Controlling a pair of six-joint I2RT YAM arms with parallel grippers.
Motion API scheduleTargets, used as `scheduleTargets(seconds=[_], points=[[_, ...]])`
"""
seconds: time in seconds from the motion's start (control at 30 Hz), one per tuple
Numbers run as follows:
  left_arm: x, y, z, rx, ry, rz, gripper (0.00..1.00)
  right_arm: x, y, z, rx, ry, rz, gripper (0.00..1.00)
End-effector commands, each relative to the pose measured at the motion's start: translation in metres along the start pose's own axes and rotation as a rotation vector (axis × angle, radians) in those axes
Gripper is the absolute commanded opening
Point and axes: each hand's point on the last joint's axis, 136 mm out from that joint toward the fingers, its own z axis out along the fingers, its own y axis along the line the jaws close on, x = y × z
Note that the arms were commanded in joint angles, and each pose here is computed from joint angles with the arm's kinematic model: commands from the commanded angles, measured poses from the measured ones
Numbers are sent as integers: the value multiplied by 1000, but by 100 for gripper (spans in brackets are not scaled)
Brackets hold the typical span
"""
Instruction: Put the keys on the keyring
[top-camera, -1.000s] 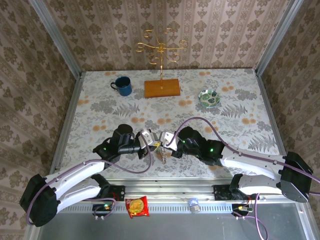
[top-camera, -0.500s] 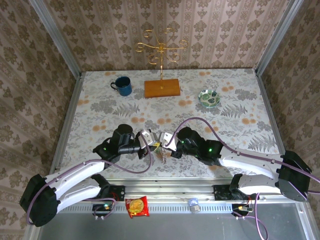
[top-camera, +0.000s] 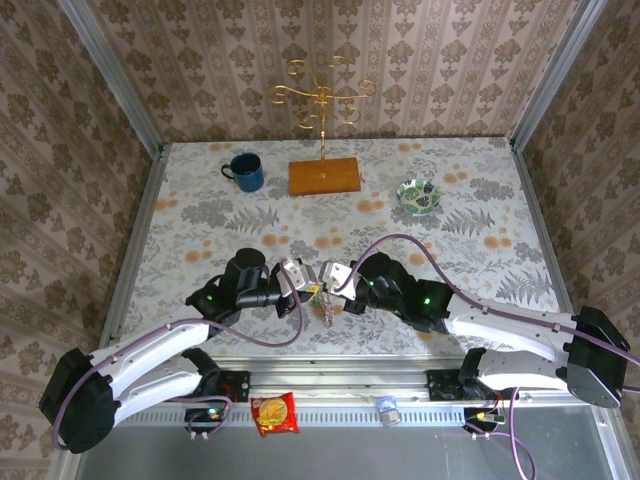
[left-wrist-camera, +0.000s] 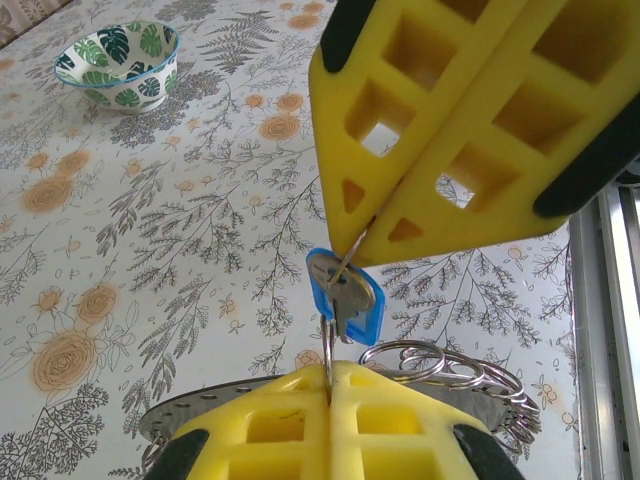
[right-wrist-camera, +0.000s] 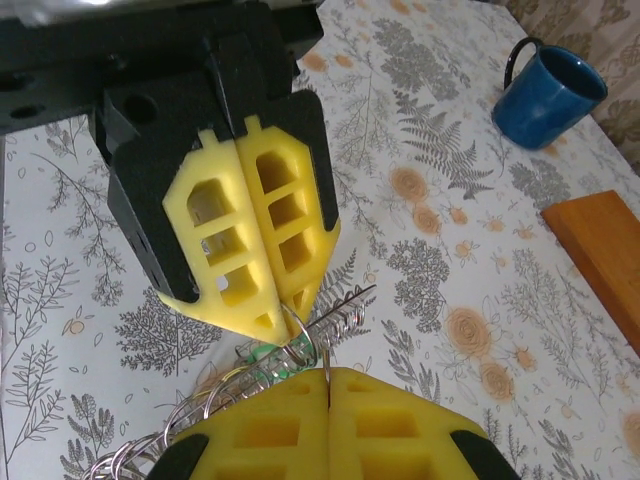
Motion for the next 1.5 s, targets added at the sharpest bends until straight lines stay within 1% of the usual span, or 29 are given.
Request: scheduleTargets(seconds=[0.0, 0.23, 0.73, 1.03, 1.47], points=[[-8, -3, 1, 11, -37, 17, 0, -5, -4, -1, 26, -18, -16, 0], [-8, -3, 0, 13, -39, 16, 0, 0, -2, 6, 13, 15, -23, 0], [-10, -5, 1, 22, -45, 18, 0, -1, -2, 10, 13, 15, -25, 0], [-10, -5, 1, 24, -48, 18, 0, -5, -1, 10, 8, -2, -23, 0], [-16, -10, -2, 43, -99, 12, 0, -3, 0, 6, 15, -52, -7, 0]])
